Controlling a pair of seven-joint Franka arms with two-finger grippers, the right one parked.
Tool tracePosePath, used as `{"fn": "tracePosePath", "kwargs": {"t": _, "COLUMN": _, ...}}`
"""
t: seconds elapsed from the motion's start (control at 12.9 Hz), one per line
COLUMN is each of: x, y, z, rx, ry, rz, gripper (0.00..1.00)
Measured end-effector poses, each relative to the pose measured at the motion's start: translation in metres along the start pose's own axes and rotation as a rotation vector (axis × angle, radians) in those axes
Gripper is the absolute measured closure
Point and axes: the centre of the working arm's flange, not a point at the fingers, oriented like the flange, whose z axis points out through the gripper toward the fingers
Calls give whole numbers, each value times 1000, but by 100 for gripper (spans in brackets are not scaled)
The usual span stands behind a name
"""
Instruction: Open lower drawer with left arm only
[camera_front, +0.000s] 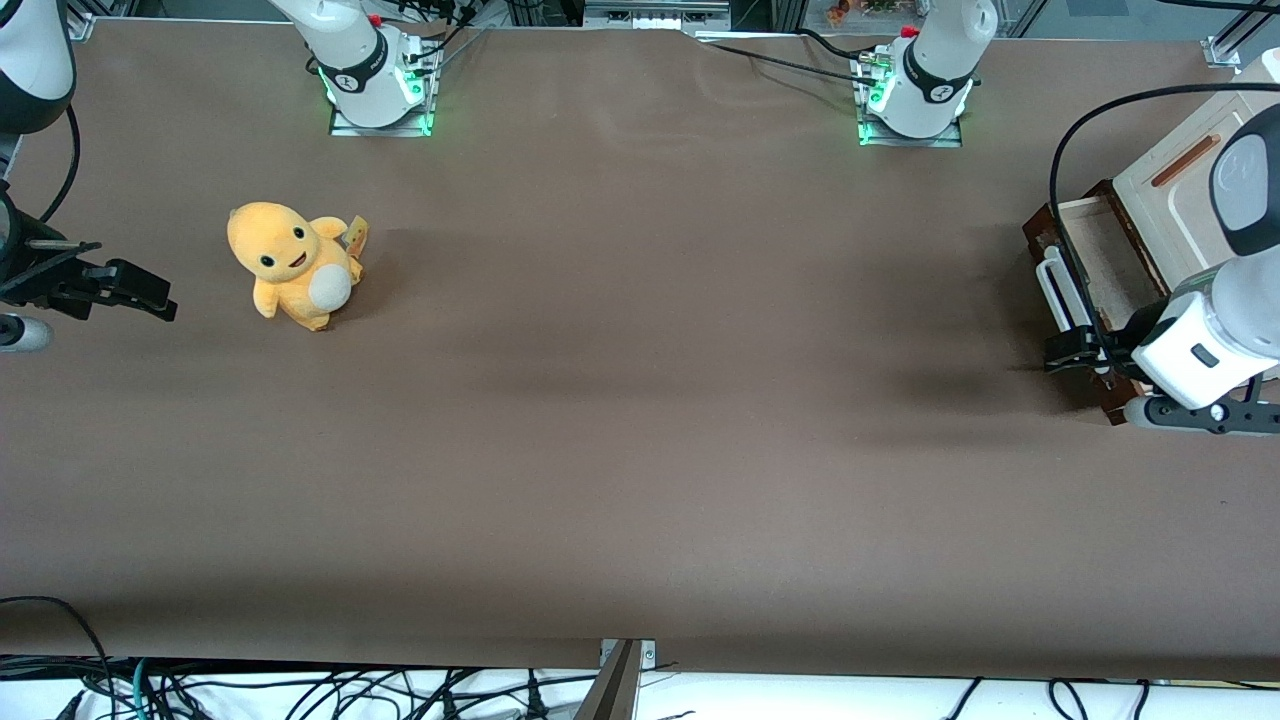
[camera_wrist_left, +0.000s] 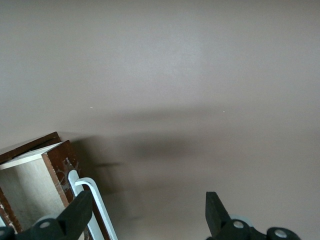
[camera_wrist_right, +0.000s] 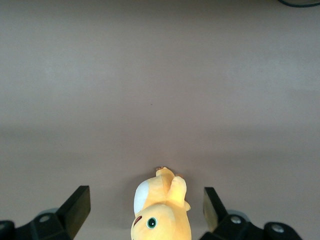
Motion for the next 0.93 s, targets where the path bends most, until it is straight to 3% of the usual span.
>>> {"fn": "tracePosePath", "kwargs": {"t": 0.23, "x": 2, "y": -1, "z": 6, "rx": 0, "ry": -9, "rz": 1, "gripper": 0}}
{"fn": "tracePosePath", "kwargs": {"t": 0.62, "x": -5, "y": -21, "z": 10, "rx": -9, "ry": -62, "rz": -19, "gripper": 0}}
{"fn": "tracePosePath", "kwargs": {"t": 0.78, "x": -5, "y": -19, "z": 9, "rx": -52, "ry": -58, "rz": -3, "gripper": 0}}
{"fn": "tracePosePath", "kwargs": {"t": 0.93, "x": -6, "y": -24, "z": 9, "rx": -65, "ry": -57, "rz": 3, "gripper": 0}}
